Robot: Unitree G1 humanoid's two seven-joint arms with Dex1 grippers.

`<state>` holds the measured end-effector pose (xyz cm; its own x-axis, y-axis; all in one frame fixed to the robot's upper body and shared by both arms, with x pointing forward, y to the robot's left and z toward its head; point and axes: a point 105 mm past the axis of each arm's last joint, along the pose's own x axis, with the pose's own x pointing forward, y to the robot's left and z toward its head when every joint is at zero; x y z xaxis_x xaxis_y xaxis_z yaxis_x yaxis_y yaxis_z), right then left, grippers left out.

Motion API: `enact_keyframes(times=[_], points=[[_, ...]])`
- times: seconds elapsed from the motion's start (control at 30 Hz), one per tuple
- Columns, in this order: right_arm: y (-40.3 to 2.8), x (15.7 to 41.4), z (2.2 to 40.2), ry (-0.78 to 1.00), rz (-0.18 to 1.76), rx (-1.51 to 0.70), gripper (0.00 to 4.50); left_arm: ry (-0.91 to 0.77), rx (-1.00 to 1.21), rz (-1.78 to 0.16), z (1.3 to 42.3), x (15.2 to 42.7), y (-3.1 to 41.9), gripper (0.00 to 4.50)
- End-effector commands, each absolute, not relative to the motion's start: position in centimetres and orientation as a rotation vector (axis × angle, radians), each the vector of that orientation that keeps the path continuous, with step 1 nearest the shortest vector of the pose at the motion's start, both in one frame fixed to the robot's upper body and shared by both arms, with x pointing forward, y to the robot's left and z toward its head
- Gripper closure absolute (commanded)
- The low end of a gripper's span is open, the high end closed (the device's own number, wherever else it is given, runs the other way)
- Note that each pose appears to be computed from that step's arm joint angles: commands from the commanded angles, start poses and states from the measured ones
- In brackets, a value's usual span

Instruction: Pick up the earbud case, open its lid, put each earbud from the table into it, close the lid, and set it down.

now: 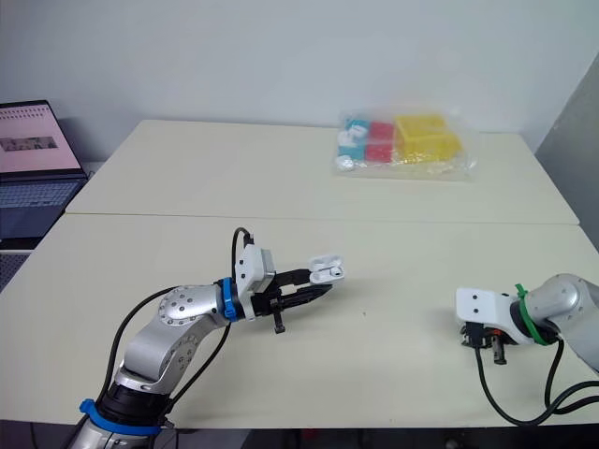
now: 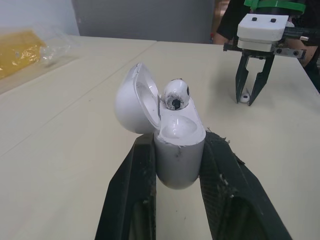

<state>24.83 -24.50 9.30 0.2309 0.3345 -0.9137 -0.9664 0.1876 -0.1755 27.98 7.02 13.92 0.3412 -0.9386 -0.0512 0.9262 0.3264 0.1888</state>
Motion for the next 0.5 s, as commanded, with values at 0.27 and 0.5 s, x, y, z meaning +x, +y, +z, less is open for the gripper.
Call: enact_keyframes(times=[0.27, 0.5], points=[[-24.1, 25.7, 9.8, 0.788, 1.075, -0.937, 1.55, -0.122, 0.232, -1.245, 15.0, 27.3, 6.9, 3.7], [-23.0, 25.3, 12.7, 0.714, 1.068, -0.894, 1.23, -0.115, 0.226, -1.229, 14.9, 27.1, 7.0, 3.7]])
